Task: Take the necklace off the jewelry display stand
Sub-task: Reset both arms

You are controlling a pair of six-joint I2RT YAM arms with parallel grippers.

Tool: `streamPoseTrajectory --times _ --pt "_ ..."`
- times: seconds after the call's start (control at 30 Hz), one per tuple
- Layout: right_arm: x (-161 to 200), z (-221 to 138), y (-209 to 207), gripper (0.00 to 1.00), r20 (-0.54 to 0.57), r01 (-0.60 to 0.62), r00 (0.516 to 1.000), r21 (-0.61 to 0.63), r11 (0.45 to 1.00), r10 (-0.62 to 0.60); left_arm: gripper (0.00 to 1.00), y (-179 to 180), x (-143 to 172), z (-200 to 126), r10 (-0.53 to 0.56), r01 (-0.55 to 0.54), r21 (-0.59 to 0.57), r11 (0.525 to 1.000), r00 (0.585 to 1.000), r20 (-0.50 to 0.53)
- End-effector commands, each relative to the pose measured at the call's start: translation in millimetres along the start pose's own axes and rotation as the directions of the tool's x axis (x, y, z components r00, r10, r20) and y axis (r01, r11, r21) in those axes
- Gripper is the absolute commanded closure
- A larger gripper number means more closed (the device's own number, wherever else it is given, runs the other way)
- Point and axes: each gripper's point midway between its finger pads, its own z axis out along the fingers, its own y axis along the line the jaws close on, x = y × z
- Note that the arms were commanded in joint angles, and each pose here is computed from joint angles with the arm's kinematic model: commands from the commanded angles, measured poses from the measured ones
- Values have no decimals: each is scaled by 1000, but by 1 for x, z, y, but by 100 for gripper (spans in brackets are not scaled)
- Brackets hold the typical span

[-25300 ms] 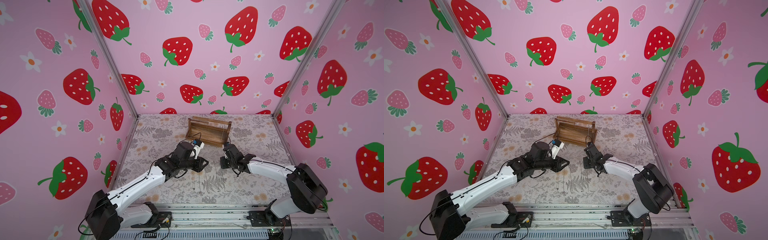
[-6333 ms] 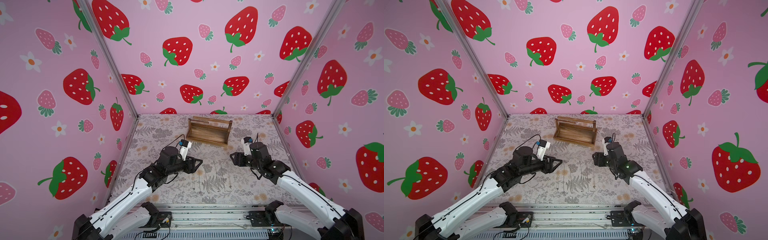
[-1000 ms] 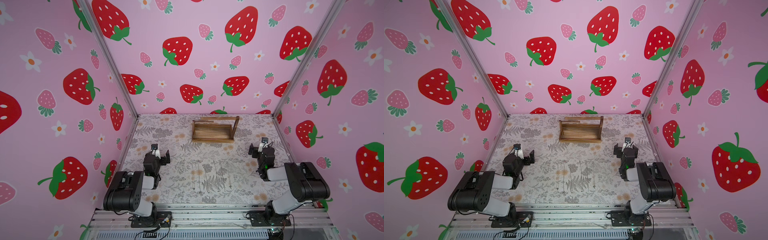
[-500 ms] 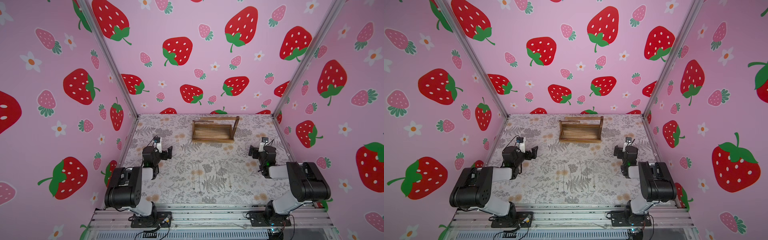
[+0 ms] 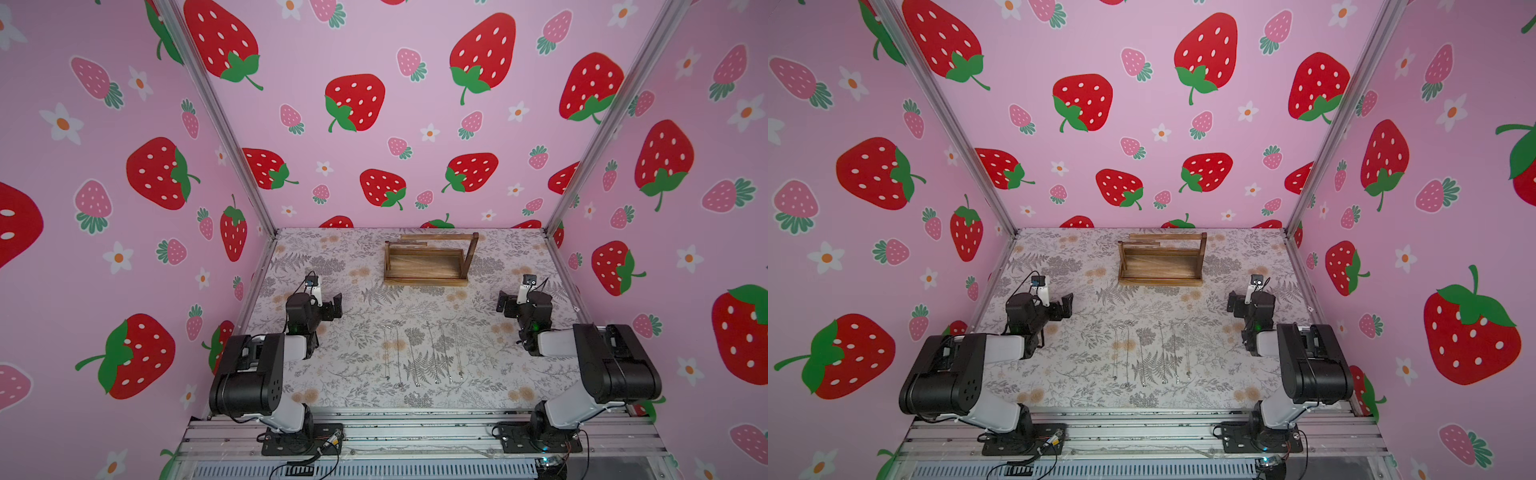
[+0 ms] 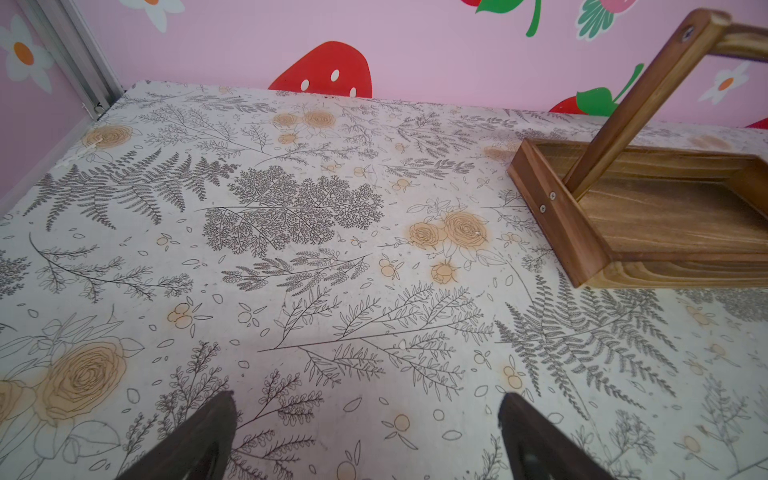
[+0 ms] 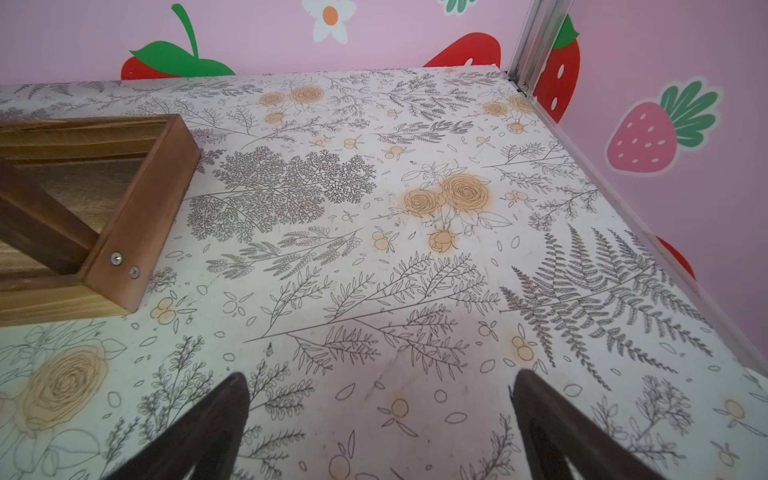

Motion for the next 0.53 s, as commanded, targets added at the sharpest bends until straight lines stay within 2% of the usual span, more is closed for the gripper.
streamPoseTrajectory --times 0.0,0.5 --pt "-10 -1 0 1 20 -13 1000 -9 1000 13 1 0 -8 3 0 0 -3 1000 1000 12" --pt "-10 0 0 1 13 -20 1000 -24 1000 20 1 1 -9 3 0 0 -4 1000 1000 14"
